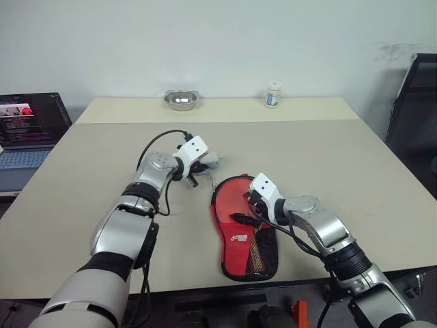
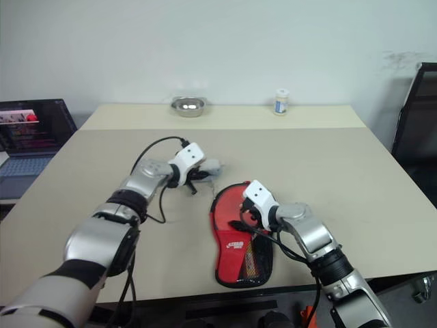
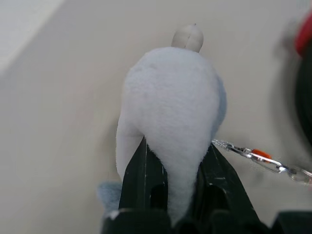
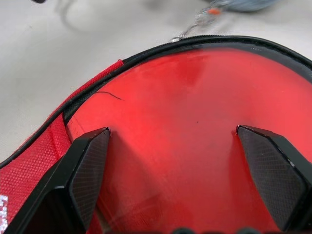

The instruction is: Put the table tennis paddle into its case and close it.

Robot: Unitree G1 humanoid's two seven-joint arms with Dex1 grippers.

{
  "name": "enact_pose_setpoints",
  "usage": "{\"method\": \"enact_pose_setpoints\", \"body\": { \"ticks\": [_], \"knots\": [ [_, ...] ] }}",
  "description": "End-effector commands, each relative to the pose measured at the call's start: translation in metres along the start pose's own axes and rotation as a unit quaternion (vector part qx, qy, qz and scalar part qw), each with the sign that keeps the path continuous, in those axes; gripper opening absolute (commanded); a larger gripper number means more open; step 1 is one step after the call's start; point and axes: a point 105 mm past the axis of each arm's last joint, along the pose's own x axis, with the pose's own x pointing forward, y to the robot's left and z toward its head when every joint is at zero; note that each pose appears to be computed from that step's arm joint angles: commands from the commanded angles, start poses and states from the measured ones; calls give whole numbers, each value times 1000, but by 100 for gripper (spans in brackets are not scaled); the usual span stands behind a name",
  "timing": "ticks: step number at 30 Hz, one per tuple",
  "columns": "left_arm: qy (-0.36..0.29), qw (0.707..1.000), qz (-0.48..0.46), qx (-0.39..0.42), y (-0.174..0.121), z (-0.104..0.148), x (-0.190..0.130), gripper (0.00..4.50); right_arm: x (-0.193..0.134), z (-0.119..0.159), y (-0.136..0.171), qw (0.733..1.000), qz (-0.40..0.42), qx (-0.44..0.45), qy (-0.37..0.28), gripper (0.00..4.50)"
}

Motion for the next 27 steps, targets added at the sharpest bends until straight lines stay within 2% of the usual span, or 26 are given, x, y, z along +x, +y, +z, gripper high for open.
{"method": "enact_pose_setpoints", "body": {
  "ticks": [1,6,10,14,24,27],
  "knots": [
    [-40,992,92,70,25,54,1,24,6,-53,6,994,14,52,95,450],
    [-70,976,147,143,13,103,15,23,9,-64,16,992,31,48,116,450],
    [-120,971,154,136,-11,143,25,23,11,-68,24,990,39,48,123,450],
    [-162,971,114,133,-47,174,35,23,12,-68,29,990,40,50,123,450],
    [-229,965,-28,122,-142,213,47,23,13,-70,34,990,38,55,124,450],
    [-233,964,-58,117,-157,215,48,23,14,-69,33,990,35,55,122,450]
  ]
}}
